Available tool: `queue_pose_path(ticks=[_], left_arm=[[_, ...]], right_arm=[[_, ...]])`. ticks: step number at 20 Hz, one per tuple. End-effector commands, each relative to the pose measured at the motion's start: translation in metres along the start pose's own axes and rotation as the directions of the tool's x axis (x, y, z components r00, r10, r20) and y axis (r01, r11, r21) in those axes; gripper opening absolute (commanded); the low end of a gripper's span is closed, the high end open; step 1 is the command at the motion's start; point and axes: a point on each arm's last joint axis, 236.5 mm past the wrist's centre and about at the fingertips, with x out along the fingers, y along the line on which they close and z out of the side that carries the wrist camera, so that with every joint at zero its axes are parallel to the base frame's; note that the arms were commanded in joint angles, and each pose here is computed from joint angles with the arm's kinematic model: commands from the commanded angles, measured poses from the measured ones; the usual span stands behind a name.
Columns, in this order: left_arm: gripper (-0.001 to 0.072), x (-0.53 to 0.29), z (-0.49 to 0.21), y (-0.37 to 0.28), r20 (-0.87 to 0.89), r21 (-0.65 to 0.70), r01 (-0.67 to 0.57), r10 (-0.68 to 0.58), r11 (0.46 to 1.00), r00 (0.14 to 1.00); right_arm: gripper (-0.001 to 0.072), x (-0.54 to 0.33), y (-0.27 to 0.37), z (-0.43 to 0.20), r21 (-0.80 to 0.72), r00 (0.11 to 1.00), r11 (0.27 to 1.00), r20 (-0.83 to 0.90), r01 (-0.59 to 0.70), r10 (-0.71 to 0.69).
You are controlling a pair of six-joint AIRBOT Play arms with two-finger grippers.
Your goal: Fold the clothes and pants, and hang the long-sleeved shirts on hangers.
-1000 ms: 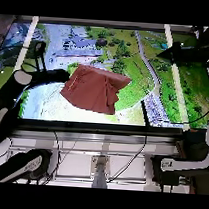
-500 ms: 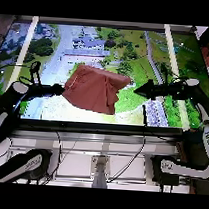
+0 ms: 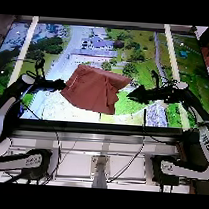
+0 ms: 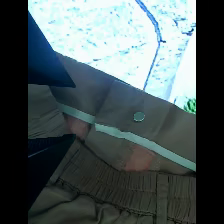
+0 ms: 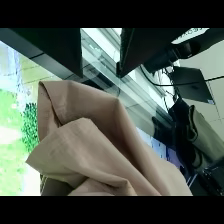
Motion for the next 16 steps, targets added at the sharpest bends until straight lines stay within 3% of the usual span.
queue_pose_path(ticks=[1,2,3,16], left_arm=[[0.0362,0.014,-0.007,-0.01,-0.124,0.069,0.072,-0.063,0.995,0.99],[0.0362,0.015,-0.012,-0.012,-0.149,0.084,0.088,-0.074,0.993,0.986],[0.0362,0.016,-0.015,-0.012,-0.162,0.101,0.095,-0.078,0.99,0.984],[0.036,0.019,-0.035,-0.003,-0.243,0.167,0.096,-0.053,0.981,0.969]], right_arm=[[0.0391,0.002,0.0,-0.002,-0.002,1.0,1.0,-0.007,0.001,-0.001],[0.048,0.002,0.001,-0.004,-0.002,1.0,1.0,-0.014,-0.002,0.002],[0.0492,0.002,0.002,-0.005,-0.002,1.0,1.0,-0.019,-0.004,0.004],[0.0492,0.001,0.006,-0.015,-0.001,0.998,1.0,-0.059,-0.023,0.023]])
